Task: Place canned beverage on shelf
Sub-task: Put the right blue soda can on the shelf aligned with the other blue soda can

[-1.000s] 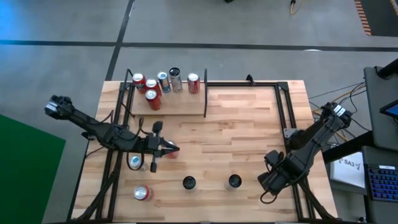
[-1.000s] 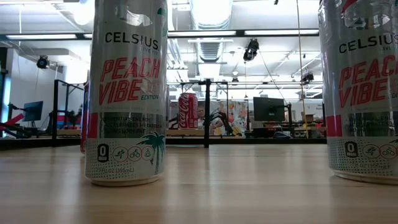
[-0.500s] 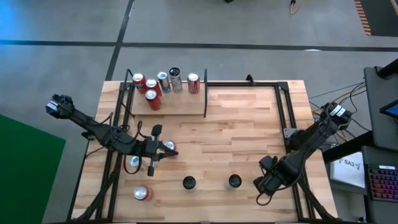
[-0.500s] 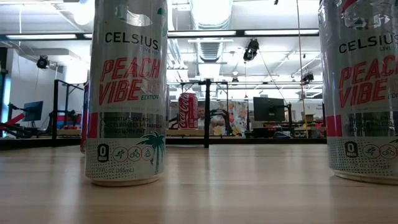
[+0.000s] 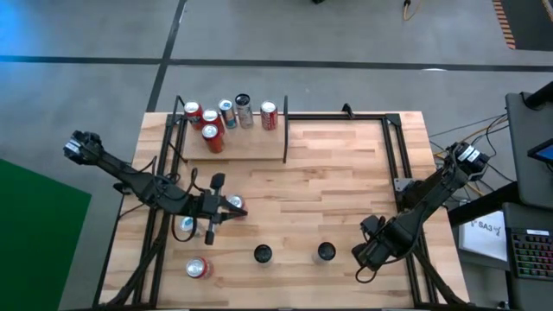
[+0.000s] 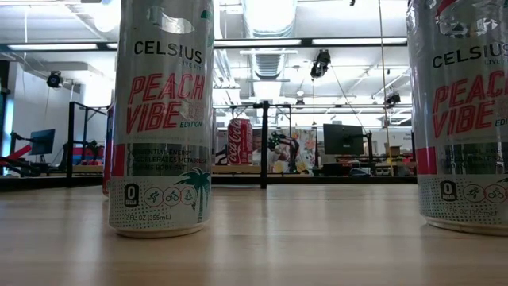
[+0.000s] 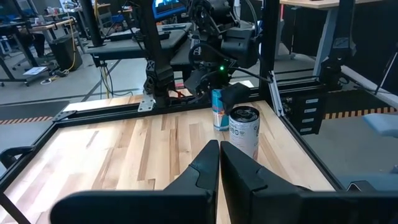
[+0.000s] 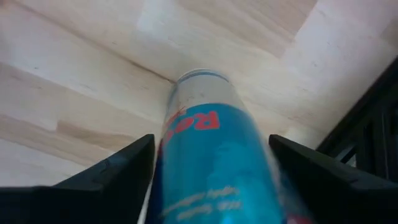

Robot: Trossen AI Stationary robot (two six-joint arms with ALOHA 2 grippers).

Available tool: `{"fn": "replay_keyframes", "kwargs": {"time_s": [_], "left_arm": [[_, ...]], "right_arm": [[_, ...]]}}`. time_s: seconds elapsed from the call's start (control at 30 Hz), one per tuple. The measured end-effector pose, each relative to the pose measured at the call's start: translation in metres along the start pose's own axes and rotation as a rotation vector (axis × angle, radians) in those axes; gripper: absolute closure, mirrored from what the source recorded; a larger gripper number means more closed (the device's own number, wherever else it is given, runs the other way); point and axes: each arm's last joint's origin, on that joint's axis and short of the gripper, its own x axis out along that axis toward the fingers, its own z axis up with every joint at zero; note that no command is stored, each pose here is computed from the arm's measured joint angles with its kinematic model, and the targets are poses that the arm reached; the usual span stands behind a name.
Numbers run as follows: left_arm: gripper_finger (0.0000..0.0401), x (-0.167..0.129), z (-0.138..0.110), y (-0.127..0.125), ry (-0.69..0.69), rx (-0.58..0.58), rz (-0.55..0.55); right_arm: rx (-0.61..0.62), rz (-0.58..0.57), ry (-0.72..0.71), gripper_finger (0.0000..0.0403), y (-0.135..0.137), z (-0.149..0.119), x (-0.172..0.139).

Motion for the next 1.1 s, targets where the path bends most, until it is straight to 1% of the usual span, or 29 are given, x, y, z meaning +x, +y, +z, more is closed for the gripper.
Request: {"fn": "replay_keyframes", "kwargs": {"time_s": [0.2,0.4,0.6,0.73,0.83,0.97,1.1], "left_arm": [[0.0401,0.0,0.0,0.0,0.0,0.0,0.0],[0.0401,0.0,0.0,0.0,0.0,0.0,0.0],[0.0401,0.0,0.0,0.0,0.0,0.0,0.0],[0.0401,0.0,0.0,0.0,0.0,0.0,0.0],[0.0401,0.0,0.0,0.0,0.0,0.001,0.0],[0.0401,0.0,0.0,0.0,0.004,0.002,0.0],[0.0401,0.0,-0.003,0.0,0.011,0.005,0.001]], "right_arm": [[-0.001,0.011,0.003,0.0188,0.002,-0.001,-0.003],[-0.001,0.009,0.009,0.0192,0.001,-0.001,-0.004],[0.034,-0.024,0.016,0.0183,-0.01,0.003,-0.016],[0.054,-0.062,-0.004,0.0181,-0.013,0.006,-0.038],[0.044,-0.055,-0.079,0.018,-0.011,0.008,-0.062],[0.001,0.053,-0.221,0.0179,-0.004,0.011,-0.099],[-0.084,0.172,-0.398,0.0178,0.002,0.018,-0.133]]}}
